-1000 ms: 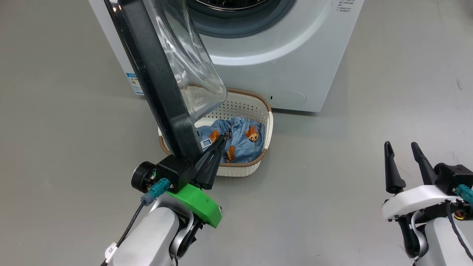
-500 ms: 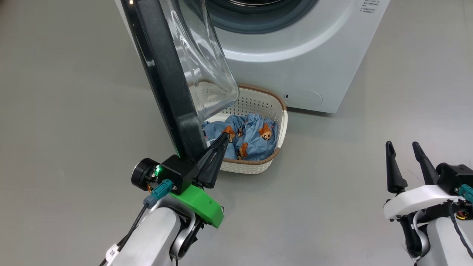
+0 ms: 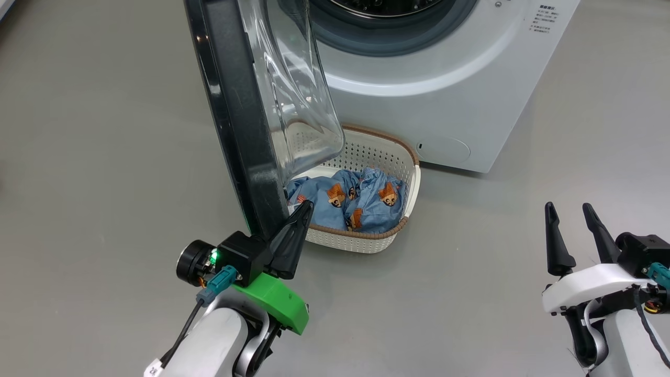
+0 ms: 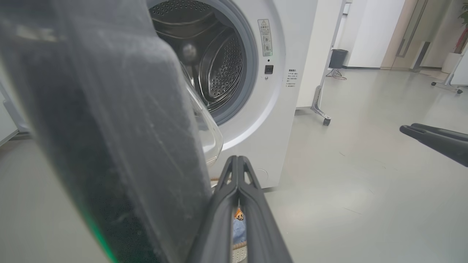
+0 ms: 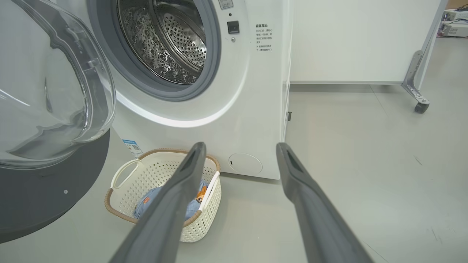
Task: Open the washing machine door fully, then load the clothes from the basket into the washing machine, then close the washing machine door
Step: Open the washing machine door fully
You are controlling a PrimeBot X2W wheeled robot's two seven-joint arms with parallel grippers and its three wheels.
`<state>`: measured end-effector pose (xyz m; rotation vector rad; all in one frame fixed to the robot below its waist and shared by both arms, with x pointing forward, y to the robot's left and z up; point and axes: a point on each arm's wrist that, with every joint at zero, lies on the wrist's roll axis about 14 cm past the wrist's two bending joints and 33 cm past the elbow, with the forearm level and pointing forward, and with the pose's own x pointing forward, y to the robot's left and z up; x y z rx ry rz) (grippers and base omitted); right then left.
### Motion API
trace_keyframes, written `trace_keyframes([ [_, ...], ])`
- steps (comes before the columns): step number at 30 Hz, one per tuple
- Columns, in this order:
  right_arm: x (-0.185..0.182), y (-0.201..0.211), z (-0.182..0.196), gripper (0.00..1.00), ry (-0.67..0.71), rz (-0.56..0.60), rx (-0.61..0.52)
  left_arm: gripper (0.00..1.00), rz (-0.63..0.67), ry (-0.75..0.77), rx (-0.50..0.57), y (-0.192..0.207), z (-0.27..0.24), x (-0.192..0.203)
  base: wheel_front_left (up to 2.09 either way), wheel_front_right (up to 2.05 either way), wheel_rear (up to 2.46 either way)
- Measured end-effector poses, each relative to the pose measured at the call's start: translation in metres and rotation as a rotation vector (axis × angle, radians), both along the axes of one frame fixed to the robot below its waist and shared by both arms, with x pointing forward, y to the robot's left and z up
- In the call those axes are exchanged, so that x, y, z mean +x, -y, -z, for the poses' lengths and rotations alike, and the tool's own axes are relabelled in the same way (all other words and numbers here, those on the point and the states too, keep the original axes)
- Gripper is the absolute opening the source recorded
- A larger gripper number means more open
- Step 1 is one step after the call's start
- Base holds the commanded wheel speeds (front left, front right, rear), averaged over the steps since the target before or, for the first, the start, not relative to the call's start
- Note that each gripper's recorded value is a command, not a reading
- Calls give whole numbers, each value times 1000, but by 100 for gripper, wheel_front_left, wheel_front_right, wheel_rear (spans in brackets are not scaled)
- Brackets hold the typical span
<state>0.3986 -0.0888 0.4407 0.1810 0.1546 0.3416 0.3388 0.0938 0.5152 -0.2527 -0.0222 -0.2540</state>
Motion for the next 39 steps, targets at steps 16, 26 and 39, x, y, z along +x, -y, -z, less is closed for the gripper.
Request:
trace_keyframes([
  [16, 1, -23, -3, 100, 6, -65, 0, 0, -198, -47, 0, -58, 11, -18, 0, 0, 0],
  [26, 1, -33, -3, 100, 6, -94, 1, 0, -354, -83, -10, -110, 21, -27, 0, 0, 0],
  [39, 0, -36, 10, 100, -23, -114, -10, 0, -558, -121, -17, -179, 33, -33, 0, 0, 0],
])
